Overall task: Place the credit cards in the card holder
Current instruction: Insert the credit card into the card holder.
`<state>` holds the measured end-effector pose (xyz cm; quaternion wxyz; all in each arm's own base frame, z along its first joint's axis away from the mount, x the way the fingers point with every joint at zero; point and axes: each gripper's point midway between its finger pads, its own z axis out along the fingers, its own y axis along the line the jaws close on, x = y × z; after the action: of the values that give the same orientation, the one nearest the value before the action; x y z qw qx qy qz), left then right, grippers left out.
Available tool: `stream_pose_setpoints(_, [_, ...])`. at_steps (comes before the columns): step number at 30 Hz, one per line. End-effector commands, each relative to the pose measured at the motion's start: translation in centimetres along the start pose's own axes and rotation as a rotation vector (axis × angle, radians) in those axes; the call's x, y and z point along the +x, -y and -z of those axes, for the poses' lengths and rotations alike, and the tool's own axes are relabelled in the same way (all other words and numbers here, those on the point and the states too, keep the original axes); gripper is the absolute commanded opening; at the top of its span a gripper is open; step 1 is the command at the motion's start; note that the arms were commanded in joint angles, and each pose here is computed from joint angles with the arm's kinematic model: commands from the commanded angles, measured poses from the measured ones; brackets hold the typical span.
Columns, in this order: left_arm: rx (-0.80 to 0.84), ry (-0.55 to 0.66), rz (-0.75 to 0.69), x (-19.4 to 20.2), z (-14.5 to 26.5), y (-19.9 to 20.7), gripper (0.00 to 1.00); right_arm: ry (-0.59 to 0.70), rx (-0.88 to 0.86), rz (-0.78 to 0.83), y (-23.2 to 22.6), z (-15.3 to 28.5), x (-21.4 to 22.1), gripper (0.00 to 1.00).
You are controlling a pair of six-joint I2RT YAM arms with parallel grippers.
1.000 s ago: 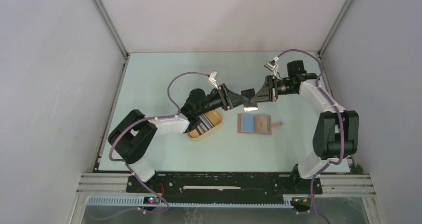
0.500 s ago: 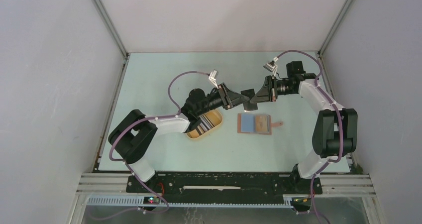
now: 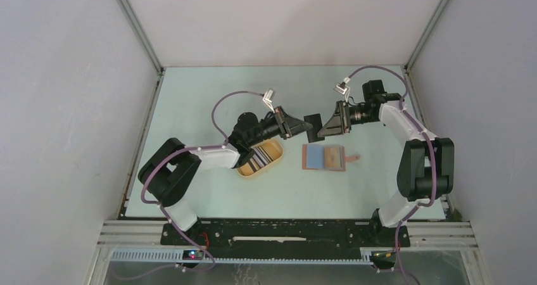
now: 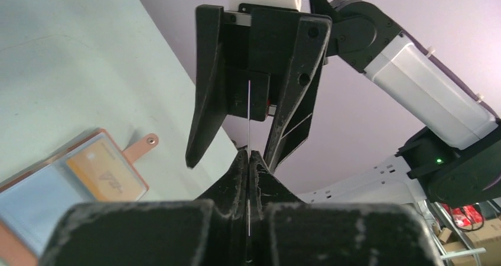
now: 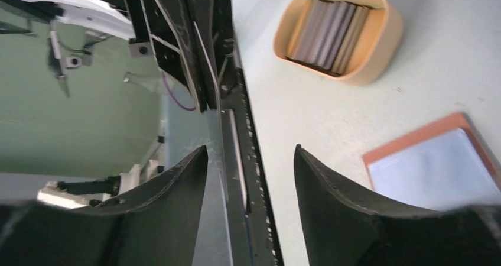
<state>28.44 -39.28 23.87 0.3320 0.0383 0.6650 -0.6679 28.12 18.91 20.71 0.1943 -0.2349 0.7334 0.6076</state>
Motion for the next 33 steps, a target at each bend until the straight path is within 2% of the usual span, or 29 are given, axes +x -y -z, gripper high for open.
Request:
stream_pose_setpoints(1, [-0.034, 0.004, -0.029, 0.3, 1.5, -2.1, 0.00, -0.031, 0.172, 0.085, 2.4, 2.3, 1.1, 0.65])
stream_pose_setpoints(5, [-0.106, -0.042, -0.014, 1.8, 1.7, -4.3, 0.00, 0.010, 0.304, 0.050, 5.4, 5.8, 1.6, 0.63])
stream_pose_setpoints(10, [-0.161, -0.108, 0.021, 3.8, 0.7, -6.1, 0.00, -0.058, 0.506, -0.060, 10.7, 7.4, 4.5, 0.46])
stream_pose_setpoints(17, [-0.265, -0.209, 0.069, 6.4, -0.8, -9.4, 0.00, -0.143, 0.540, -0.159, 13.4, 7.0, 7.0, 0.24])
stream_pose_setpoints(26, [-0.313, -0.287, 0.117, 7.9, -1.9, -11.9, 0.00, -0.271, 0.586, -0.197, 15.3, 5.4, 9.1, 0.20])
stream_pose_setpoints(33, [-0.314, -0.345, 0.104, 8.8, -2.2, -12.9, 0.00, -0.311, 0.626, -0.234, 16.5, 5.9, 10.1, 0.18])
